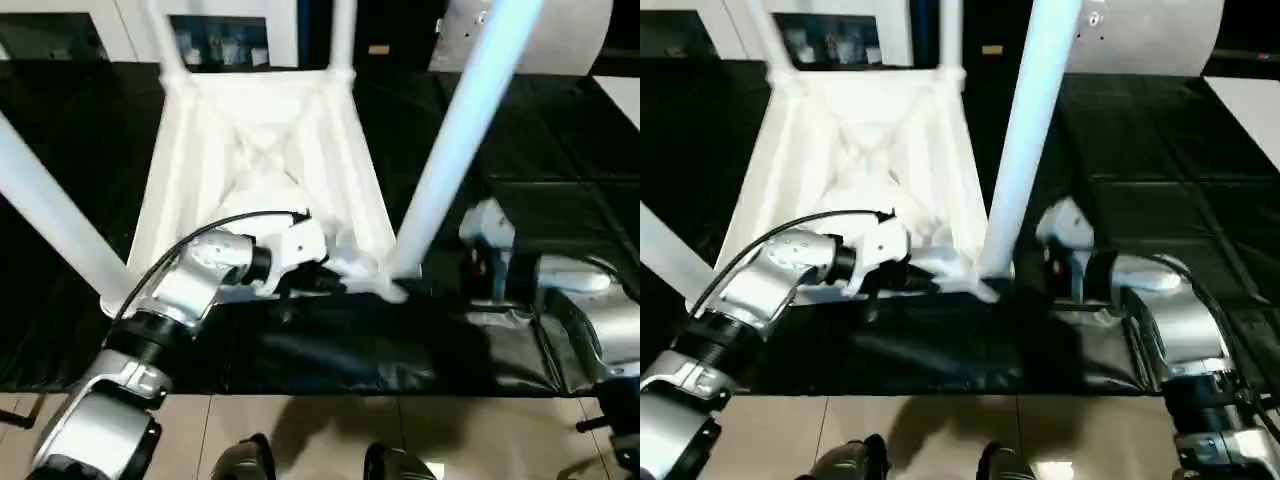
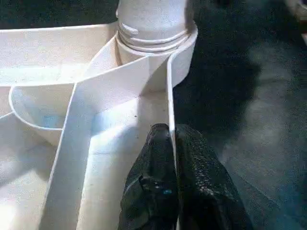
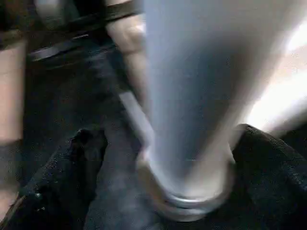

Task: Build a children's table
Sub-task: Rotate leg to tighten

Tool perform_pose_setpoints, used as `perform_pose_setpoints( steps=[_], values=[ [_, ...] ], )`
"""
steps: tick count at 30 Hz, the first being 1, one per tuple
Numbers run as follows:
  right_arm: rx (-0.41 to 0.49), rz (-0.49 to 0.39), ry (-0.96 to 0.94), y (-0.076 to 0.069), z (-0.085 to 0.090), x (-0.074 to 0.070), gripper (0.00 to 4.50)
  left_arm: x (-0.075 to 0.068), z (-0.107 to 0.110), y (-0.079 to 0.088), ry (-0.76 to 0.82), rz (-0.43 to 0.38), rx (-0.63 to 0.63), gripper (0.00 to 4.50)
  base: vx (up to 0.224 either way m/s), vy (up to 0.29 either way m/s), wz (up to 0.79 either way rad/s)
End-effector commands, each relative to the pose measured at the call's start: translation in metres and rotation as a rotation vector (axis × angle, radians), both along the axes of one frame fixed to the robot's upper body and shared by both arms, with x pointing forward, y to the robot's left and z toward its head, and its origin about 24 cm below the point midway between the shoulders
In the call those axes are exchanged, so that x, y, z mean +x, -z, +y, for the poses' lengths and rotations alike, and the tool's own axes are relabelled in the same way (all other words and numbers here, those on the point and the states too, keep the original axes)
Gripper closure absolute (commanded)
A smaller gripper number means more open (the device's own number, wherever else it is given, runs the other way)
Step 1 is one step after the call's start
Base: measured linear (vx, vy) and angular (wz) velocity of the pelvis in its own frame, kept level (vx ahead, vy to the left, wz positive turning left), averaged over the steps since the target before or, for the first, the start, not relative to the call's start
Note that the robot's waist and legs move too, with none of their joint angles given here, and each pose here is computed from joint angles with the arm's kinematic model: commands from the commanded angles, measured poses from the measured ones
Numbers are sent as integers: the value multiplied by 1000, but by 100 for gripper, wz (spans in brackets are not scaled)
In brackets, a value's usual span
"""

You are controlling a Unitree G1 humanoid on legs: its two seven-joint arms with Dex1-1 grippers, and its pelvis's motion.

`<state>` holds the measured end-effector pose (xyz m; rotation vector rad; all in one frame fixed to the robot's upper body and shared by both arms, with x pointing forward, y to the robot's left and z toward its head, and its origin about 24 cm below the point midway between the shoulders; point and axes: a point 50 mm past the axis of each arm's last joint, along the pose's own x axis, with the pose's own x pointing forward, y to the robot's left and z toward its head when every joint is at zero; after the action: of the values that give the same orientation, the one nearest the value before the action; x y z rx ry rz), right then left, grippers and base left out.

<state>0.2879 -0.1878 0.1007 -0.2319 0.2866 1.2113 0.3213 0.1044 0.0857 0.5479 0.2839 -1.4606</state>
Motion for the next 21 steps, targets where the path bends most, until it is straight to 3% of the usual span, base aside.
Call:
perform_pose_setpoints(
  steps=[1,11,21],
  values=[
    [16,31,-70,-2,-2,-4,36,-12,-7,6,131,30,27,450,0,0,0],
    [54,111,-169,-3,-5,-7,118,-18,1,7,206,47,62,450,0,0,0],
    [56,128,-196,0,-4,-10,208,-15,2,5,198,40,60,450,0,0,0]
  ],
)
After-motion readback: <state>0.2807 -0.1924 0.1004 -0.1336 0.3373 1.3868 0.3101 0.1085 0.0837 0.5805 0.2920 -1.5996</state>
